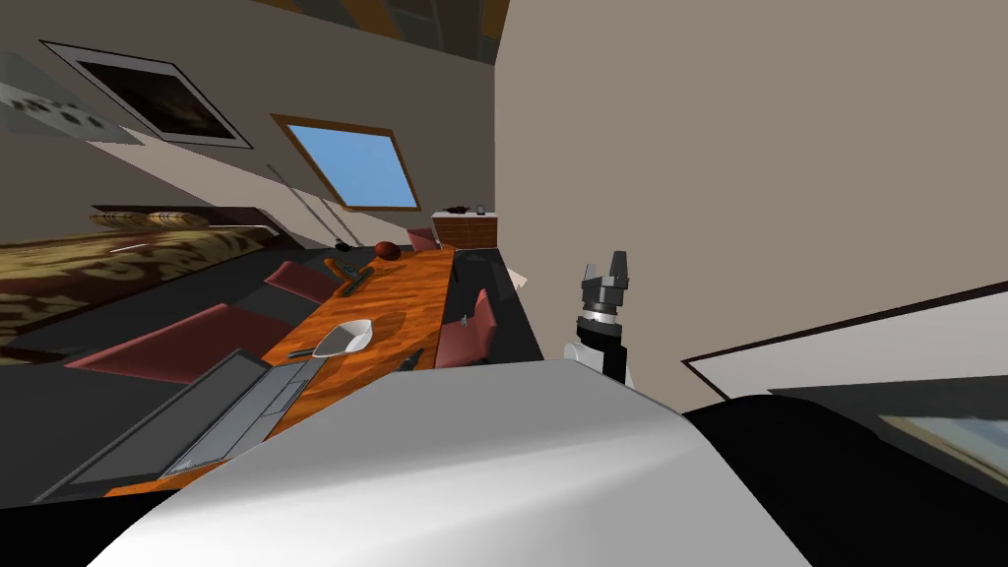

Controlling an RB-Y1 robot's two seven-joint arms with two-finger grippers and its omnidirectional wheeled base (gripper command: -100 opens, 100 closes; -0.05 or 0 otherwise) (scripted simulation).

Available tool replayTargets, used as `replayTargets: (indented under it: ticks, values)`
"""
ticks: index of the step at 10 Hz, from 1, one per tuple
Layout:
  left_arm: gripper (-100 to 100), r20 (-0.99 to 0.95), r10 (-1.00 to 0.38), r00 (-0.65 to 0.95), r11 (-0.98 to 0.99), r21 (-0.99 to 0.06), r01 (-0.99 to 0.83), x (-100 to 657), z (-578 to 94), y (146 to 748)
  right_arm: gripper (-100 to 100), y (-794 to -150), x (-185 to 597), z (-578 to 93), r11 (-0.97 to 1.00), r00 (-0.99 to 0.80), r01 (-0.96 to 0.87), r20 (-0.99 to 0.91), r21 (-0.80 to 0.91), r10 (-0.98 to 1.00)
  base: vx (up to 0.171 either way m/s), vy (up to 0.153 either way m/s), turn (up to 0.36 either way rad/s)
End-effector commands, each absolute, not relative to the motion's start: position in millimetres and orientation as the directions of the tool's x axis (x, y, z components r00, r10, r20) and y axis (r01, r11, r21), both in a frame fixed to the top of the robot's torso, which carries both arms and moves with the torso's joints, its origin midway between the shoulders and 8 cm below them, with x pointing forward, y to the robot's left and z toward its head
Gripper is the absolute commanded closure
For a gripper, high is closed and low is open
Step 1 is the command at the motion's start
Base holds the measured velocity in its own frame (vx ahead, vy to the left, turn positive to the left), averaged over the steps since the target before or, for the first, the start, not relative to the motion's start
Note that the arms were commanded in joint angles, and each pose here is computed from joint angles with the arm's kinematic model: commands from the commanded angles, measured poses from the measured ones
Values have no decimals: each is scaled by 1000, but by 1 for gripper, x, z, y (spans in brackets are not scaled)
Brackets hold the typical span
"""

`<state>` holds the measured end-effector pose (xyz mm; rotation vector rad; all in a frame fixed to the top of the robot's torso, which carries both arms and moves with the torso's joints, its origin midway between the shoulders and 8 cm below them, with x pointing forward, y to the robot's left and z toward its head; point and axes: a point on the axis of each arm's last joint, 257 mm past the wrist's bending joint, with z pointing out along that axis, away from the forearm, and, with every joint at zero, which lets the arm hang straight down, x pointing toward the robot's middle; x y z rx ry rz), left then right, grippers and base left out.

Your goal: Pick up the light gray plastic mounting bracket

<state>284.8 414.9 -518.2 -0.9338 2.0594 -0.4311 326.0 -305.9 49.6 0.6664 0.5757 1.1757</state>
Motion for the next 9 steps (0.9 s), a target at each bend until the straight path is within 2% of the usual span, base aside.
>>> replayTargets:
  ticks: [1,3,6,9]
  values:
    - [-100,-540,-738,-404,673,-554,-490,277,-528,425,0,-306,326,50,240,287,-637,-64,733,956,-7,49,-100]
    - [-100,-542,-729,-418,682,-519,-515,266,-538,436,0,-306,326,50,240,287,-636,-64,733,956,-3,24,-43]
    - [-100,-544,-707,-452,697,-430,-573,237,-560,464,0,-306,326,50,240,287,-636,-64,733,956,-13,76,-218]
    - [-100,-539,-699,-469,699,-379,-606,218,-572,478,0,-306,326,50,240,287,-636,-64,733,956,-5,29,-82]
